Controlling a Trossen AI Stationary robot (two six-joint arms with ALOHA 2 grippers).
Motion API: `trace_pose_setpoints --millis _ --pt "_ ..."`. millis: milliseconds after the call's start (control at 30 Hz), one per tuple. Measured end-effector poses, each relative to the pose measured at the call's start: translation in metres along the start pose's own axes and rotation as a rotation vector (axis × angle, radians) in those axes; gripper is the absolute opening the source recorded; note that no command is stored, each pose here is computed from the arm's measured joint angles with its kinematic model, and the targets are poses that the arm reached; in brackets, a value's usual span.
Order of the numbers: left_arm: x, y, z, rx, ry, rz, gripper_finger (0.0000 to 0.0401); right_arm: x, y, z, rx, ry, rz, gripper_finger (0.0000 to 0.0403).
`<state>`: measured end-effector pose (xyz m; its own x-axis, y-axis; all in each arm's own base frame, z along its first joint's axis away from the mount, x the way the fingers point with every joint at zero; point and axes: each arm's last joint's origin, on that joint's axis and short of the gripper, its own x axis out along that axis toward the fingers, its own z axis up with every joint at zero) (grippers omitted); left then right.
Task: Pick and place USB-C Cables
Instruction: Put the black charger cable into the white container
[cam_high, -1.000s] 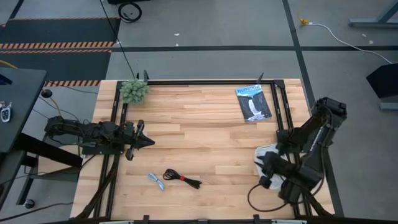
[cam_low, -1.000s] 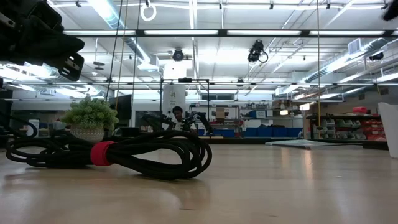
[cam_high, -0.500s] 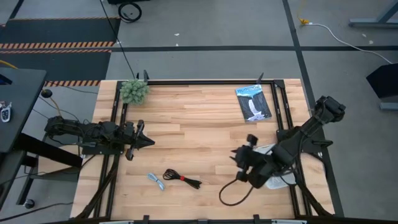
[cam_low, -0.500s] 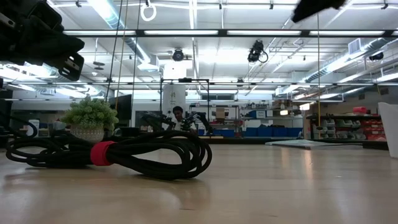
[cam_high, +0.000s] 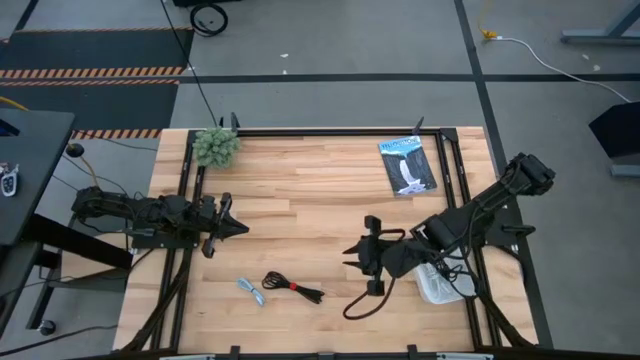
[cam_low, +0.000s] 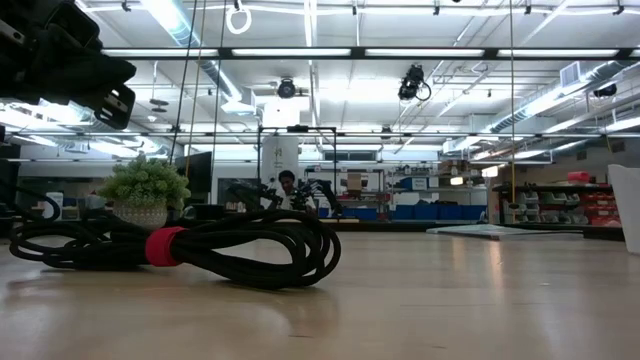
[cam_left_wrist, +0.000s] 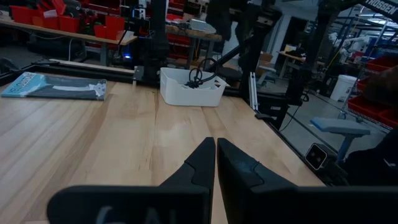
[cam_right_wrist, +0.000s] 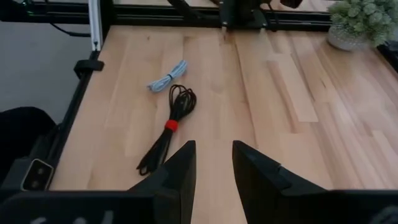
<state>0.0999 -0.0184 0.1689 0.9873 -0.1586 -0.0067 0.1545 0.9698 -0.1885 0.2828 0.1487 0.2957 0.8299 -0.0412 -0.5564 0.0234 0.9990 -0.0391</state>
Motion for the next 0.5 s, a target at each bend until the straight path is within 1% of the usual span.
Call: trace_pose_setpoints --millis 67,100,267,367,500 --pt "0.000 0.000 0.003 0.032 -0.033 0.016 0.0025 0.001 -0.002 0.000 -0.001 0.003 -0.006 0.0110" --pt "0.000 0.000 0.006 0.024 -0.064 0.022 0.0025 0.003 -0.003 -0.002 0.000 0.004 -0.008 0.0110" --pt "-0.002 -0.003 0.019 -0.227 -0.200 -0.023 0.0025 0.011 -0.004 -0.017 -0.006 0.016 -0.013 0.0110" --pt "-0.001 -0.003 0.019 -0.300 -0.196 -0.027 0.0025 0.013 -0.004 -0.024 -0.015 0.035 -0.016 0.0110" --pt "0.004 -0.002 0.016 -0.306 -0.164 -0.017 0.0025 0.013 -0.004 -0.024 -0.015 0.031 -0.015 0.0110"
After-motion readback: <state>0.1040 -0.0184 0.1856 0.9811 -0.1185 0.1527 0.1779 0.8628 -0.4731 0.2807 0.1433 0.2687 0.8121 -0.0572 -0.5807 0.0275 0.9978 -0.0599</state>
